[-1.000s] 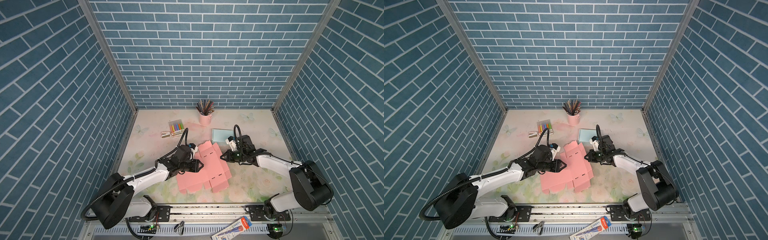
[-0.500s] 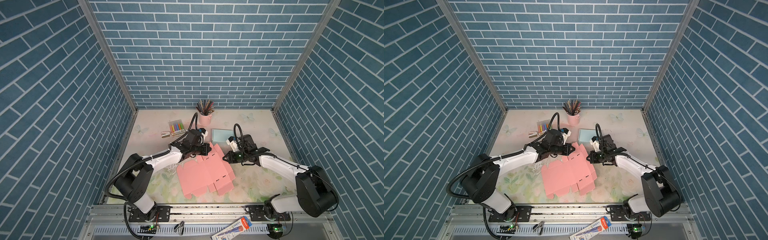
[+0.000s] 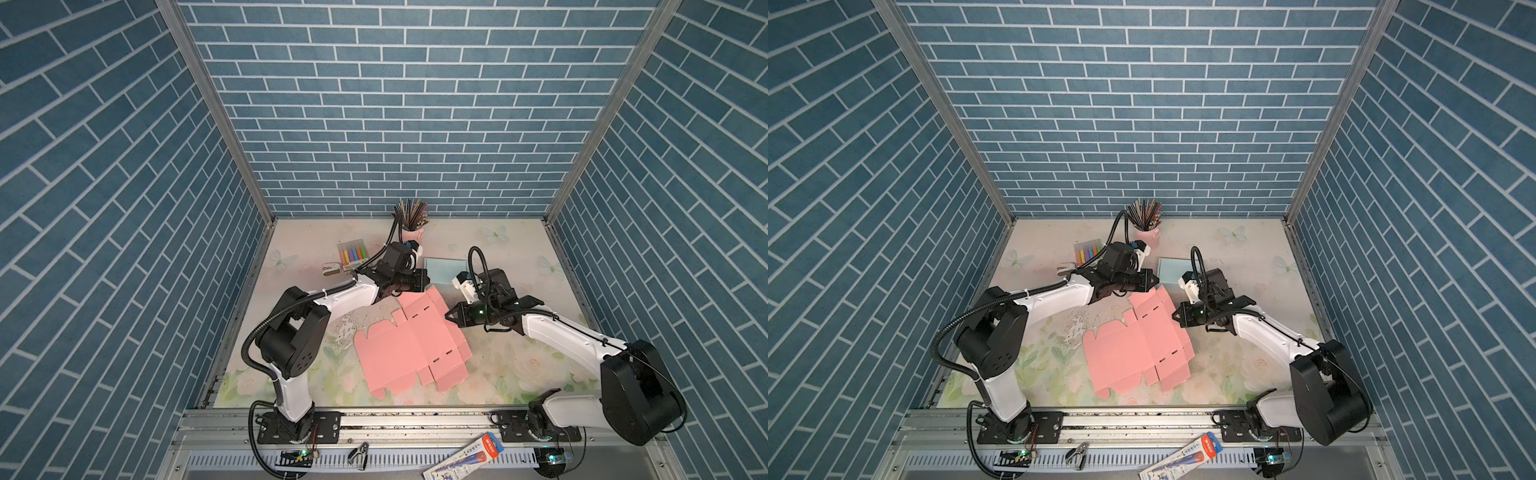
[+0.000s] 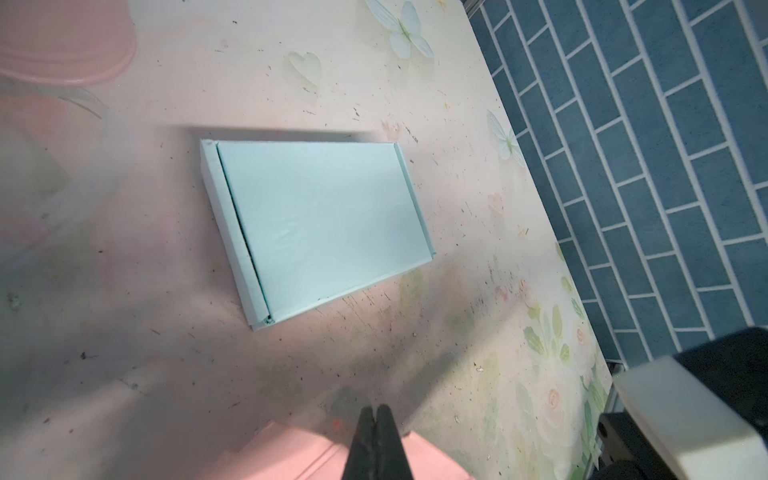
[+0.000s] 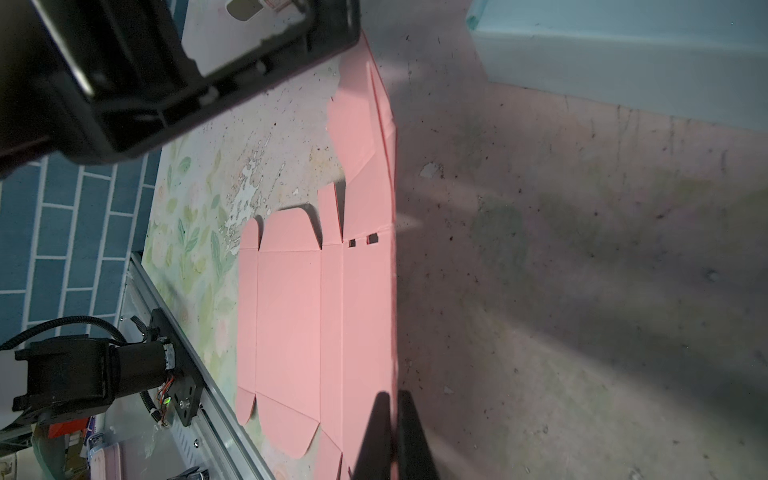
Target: Fold the paper box
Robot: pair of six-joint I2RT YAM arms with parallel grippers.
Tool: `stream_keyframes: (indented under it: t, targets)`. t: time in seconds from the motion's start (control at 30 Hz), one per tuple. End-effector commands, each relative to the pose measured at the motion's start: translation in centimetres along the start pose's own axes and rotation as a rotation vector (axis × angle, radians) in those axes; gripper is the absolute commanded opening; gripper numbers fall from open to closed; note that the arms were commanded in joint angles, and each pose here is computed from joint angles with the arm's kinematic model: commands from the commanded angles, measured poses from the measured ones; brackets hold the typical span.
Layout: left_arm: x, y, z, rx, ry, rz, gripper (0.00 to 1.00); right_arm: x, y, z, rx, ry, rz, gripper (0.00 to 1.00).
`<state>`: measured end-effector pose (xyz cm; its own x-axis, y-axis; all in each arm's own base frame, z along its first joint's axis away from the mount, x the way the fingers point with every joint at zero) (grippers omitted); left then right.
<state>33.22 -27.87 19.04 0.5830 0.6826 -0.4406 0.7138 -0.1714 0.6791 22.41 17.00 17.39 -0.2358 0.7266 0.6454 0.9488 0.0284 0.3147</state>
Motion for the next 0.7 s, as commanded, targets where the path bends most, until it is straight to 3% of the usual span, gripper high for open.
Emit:
stream_keyframes:
  t: [0.0,0.67]
  targets:
    - [0.3,1.1,0.0,-0.015,0.023,0.028,0.0,0.3,0.0,-0.3,-0.003,-0.011,-0.057,0.0]
    - [1.1,-0.3,1.3,0.033,0.017,0.034,0.0,0.9,0.0,0.4,0.012,-0.014,-0.08,0.0]
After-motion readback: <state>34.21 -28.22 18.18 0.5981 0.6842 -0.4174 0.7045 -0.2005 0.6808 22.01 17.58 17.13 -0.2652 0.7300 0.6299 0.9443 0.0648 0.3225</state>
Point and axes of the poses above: each gripper's point midway between its finger pads, its own z axis out along the fingers, its own x axis along the line the jaws close on, y = z × x, the point moved 10 cm from there along -z, back along the fingers, and after that the axes turned 12 degrees about z, right-handed, at the moved point
